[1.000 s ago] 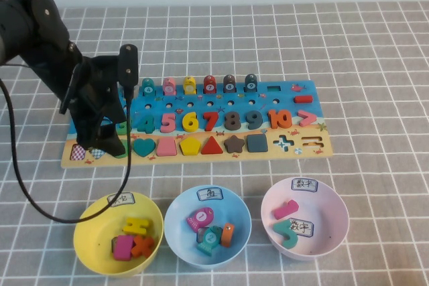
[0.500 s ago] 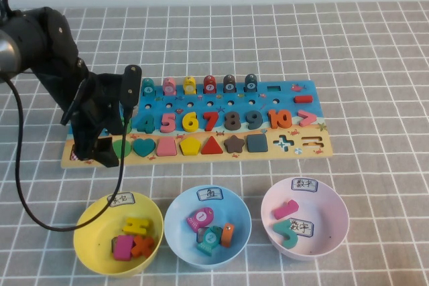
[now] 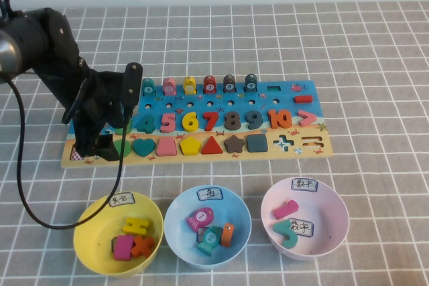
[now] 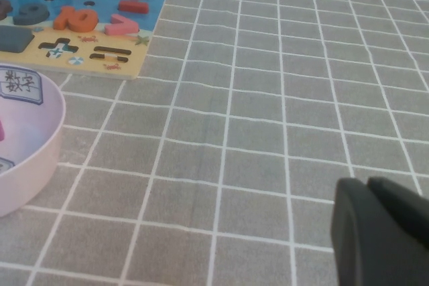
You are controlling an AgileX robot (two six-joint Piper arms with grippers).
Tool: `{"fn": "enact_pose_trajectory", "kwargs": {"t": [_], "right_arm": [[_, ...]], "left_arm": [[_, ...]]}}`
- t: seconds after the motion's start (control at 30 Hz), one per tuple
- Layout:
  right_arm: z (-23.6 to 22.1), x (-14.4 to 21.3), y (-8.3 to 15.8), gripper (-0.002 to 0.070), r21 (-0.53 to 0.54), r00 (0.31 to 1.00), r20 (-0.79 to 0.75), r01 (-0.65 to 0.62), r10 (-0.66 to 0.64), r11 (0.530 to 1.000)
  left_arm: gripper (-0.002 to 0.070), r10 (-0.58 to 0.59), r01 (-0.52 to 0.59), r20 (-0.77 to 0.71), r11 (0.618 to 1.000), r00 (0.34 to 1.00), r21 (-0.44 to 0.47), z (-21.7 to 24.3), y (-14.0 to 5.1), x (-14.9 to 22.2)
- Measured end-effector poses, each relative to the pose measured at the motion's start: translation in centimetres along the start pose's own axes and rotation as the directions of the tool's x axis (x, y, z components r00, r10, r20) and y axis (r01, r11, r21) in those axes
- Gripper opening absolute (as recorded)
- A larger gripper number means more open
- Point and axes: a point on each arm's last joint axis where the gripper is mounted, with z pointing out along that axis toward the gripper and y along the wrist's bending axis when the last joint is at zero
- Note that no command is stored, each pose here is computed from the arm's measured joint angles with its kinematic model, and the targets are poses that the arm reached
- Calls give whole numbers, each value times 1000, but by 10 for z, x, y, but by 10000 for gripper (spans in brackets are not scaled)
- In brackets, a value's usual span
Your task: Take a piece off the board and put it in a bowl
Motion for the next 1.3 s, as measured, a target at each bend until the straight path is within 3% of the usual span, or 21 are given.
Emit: {"fn": "enact_pose_trajectory", "kwargs": {"t": [0.53, 0.83, 1.3], "right_arm": [[0, 0, -1, -17, 6, 1000, -1, 15, -15, 1000], [0, 0, -1, -17, 6, 1000, -1, 15, -15, 1000], [0, 0, -1, -17, 6, 1000, -1, 15, -15, 1000]], "left_arm": [[514, 1, -1, -2, 1000, 1000, -4, 12, 4, 1], [514, 5, -5, -2, 999, 1000, 51, 9, -2, -1], [514, 32, -33, 8, 999, 999, 25, -6, -5, -13]]}}
